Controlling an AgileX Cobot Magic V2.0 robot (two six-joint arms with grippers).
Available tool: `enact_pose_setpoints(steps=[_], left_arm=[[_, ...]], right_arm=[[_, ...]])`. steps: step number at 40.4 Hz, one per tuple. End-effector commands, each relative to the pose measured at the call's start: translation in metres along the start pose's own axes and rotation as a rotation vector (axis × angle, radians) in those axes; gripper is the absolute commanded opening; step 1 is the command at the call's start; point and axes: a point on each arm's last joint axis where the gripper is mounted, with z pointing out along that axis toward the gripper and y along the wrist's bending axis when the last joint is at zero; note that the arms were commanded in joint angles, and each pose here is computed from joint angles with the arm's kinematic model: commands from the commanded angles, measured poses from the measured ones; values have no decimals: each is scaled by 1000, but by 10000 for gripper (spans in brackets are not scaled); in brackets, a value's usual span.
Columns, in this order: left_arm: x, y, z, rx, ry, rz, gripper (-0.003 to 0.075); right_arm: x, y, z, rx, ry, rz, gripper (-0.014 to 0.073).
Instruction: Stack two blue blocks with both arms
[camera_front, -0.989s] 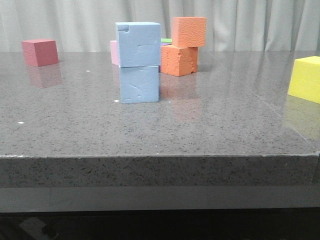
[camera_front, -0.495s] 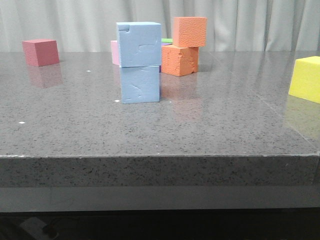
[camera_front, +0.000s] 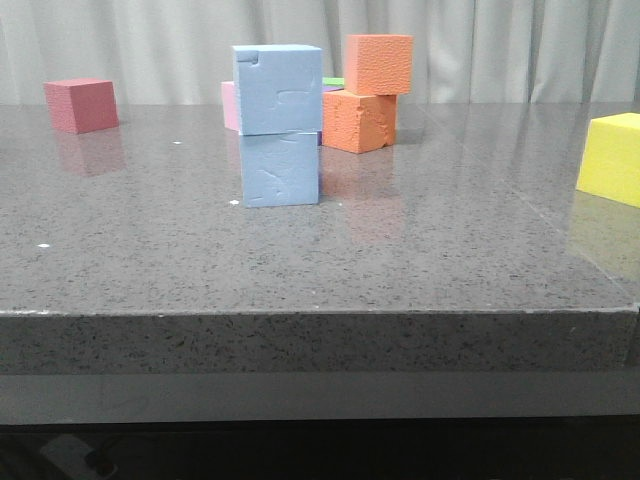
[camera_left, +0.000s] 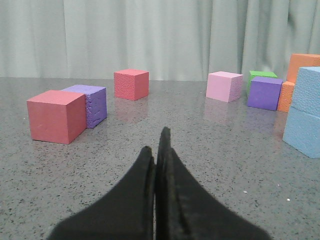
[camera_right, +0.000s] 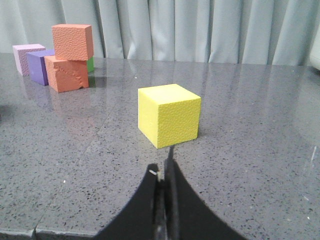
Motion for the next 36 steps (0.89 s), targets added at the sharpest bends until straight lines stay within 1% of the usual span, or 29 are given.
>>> enact_pose_setpoints(steps=[1,8,13,36], left_arm=[[-8,-1,-2,16,-95,-12,-20],[-8,-1,-2,16,-95,-12,-20],[-8,-1,-2,16,-95,-12,-20],[-8,-1,-2,16,-95,-12,-20]], right_arm=[[-11,-1,-2,19,-118,-3,-128],[-13,-1,-2,19,-135,-13,-128],[-13,-1,-2,15,-136,26,-128],[-13,-1,-2,15,-135,29,-128]])
